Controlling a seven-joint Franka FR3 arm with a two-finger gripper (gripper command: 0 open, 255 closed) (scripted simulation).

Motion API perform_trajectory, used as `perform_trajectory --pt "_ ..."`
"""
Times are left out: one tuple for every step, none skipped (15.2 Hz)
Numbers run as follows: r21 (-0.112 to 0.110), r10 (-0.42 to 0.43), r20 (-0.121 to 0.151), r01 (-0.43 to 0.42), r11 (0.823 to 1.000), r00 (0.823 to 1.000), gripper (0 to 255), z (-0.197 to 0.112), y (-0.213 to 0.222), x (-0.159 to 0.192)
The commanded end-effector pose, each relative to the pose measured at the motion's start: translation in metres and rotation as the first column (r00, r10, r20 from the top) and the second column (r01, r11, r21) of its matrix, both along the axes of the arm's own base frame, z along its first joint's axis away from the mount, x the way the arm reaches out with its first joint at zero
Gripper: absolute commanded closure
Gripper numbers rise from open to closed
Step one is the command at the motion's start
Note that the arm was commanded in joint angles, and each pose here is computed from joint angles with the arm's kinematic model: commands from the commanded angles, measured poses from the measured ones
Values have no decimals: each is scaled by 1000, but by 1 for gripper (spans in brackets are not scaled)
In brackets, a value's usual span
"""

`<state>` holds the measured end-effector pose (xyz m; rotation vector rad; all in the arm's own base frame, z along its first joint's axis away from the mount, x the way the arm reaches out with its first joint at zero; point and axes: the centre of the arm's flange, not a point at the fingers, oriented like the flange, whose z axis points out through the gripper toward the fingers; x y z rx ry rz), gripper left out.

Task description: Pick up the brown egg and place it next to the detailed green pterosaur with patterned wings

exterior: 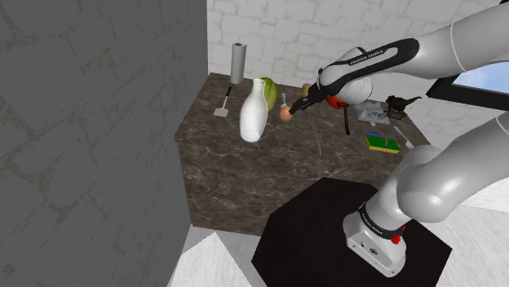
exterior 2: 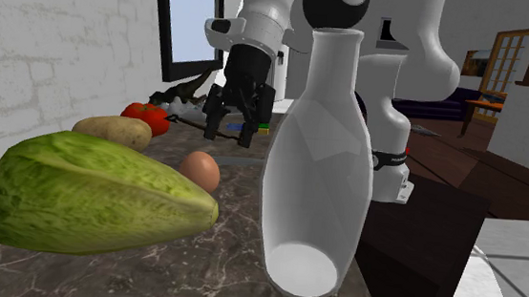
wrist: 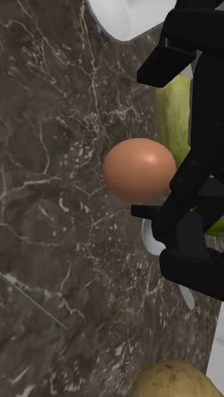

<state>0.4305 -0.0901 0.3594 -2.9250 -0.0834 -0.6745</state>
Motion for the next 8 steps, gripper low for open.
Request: perform_trajectory --pt "12 -12 37 12 1000 999 0 -17 -7 15" --pt "12 -12 37 12 1000 999 0 -22 -6 18" --pt "12 -12 37 12 1000 999 0 -26 -5 20" --pt "12 -12 37 12 1000 999 0 -31 -4 23" --pt "12 -12 37 12 1000 999 0 -36 -4 25" --pt "12 -12 37 12 1000 999 0 -40 -3 28" --pt "12 -12 37 12 1000 999 0 -45 -2 30" --pt "12 -12 37 12 1000 999 0 -49 -1 33"
